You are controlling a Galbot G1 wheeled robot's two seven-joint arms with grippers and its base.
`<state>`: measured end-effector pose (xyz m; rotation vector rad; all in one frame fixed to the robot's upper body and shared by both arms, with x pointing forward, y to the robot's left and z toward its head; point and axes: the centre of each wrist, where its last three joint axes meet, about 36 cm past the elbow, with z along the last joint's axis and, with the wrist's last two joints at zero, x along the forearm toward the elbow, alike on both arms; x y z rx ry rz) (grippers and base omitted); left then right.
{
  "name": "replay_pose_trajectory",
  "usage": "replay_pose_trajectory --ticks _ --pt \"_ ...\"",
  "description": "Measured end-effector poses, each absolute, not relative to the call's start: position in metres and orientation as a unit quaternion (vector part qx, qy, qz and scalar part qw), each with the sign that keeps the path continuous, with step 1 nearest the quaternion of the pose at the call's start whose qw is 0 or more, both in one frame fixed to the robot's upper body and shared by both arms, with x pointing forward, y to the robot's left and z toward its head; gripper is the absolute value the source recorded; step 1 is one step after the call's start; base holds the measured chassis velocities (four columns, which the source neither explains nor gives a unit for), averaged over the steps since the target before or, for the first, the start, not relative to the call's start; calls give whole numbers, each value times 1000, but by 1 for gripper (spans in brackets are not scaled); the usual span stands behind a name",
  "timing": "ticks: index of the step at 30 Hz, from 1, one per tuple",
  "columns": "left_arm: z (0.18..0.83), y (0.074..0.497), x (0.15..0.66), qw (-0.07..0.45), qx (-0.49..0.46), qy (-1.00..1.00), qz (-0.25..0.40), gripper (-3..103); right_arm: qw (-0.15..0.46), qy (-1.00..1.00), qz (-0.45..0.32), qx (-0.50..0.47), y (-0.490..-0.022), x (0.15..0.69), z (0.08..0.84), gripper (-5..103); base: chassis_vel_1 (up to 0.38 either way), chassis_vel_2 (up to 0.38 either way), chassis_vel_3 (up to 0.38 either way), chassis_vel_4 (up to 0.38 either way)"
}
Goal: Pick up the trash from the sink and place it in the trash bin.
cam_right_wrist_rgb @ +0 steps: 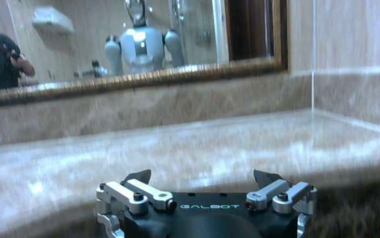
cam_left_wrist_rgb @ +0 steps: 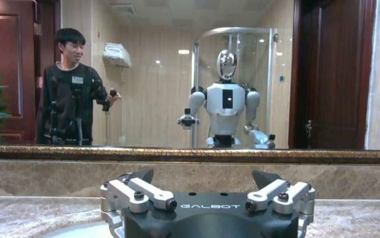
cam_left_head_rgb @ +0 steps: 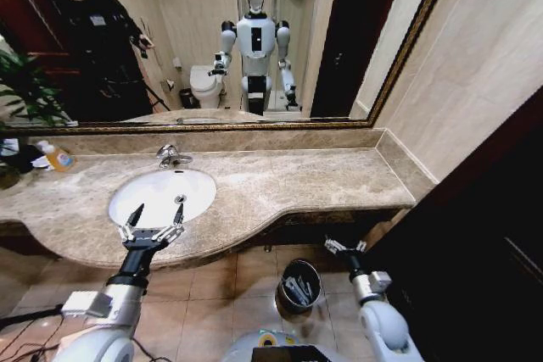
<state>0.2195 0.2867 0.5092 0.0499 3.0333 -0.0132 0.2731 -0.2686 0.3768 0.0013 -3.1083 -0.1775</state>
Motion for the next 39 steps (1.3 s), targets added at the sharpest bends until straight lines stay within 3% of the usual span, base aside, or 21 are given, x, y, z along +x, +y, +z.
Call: replay_pose_trajectory --ticks 11,22,39 --pt "509 287 219 54 16 998 -4 100 -32 -999 -31 14 -263 271 442 100 0 0 0 0" --pt "509 287 219 54 16 998 -4 100 -42 -998 16 36 -274 271 432 100 0 0 0 0" --pt "509 287 219 54 16 998 -4 100 -34 -999 23 30 -274 270 434 100 0 0 0 0"
